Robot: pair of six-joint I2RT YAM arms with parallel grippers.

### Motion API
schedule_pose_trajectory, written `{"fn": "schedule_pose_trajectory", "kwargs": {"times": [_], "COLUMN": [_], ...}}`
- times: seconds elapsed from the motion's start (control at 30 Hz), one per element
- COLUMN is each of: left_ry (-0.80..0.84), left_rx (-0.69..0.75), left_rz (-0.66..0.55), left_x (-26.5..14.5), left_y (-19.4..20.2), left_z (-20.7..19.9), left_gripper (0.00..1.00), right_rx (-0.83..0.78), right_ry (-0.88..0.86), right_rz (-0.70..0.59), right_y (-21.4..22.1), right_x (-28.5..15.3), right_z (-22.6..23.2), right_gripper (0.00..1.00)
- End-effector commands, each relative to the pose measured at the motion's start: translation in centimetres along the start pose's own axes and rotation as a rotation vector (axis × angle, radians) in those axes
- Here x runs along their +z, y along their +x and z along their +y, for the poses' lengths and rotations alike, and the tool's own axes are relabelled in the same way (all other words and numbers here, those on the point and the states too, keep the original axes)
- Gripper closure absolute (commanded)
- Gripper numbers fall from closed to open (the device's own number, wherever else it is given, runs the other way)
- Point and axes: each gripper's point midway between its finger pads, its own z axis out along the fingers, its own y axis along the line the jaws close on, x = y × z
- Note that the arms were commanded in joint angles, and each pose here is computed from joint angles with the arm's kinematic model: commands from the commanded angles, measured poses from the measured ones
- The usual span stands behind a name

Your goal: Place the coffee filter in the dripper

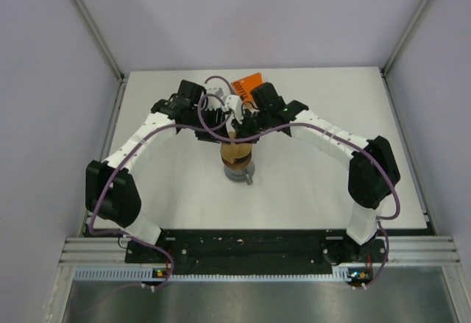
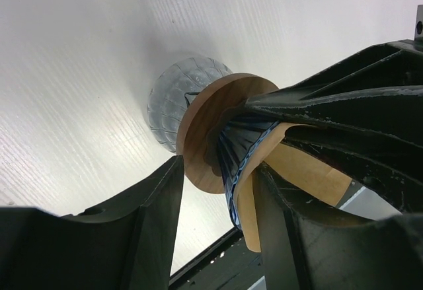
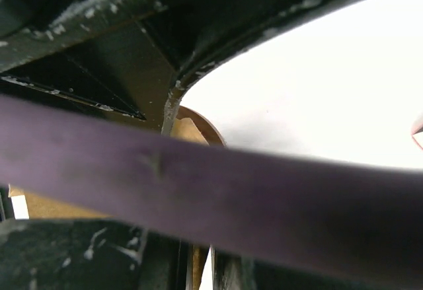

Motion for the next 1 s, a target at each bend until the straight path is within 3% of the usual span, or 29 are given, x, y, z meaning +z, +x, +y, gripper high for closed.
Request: {"fn": "schedule_pose_trajectory", "kwargs": {"times": [0.0, 0.07, 0.17, 0.3, 0.57, 0.8, 0.87, 0.97], "left_ry": [0.011, 0.009, 0.005, 0.006, 0.018, 0.025, 0.020, 0.006], "left_rx": [0.061, 0.063, 0.066, 0.067, 0.058, 0.057, 0.056, 0.061], "left_rz": [-0.069, -0.076, -0.078, -0.079, -0.071, -0.075, -0.075, -0.080], "left_x": [-0.7, -0.8, -0.9, -0.9, -0.7, -0.7, -0.8, -0.9], "left_y": [-1.2, -1.3, -1.2, -1.2, -0.7, -0.8, -0.8, -0.8], "left_z": [-0.5, -0.4, -0.4, -0.5, -0.5, -0.7, -0.6, -0.4], "left_gripper": [0.49, 0.49, 0.49, 0.49, 0.49, 0.49, 0.49, 0.49], "right_rx": [-0.034, -0.025, -0.006, 0.047, 0.067, 0.056, 0.064, 0.061], "right_ry": [0.039, 0.039, 0.021, 0.013, -0.004, -0.008, -0.004, -0.001], "right_rz": [0.092, 0.092, 0.094, 0.116, 0.125, 0.123, 0.130, 0.124], "right_y": [2.2, 2.2, 2.4, 3.4, 3.6, 3.5, 3.7, 3.5], "right_x": [0.8, 0.7, 0.8, 1.4, 1.7, 1.6, 1.6, 1.4], "right_z": [-0.8, -0.7, -0.4, -0.4, -0.4, -0.2, -0.3, -0.2], "right_gripper": [1.00, 0.71, 0.60, 0.63, 1.00, 1.00, 0.82, 0.70]}}
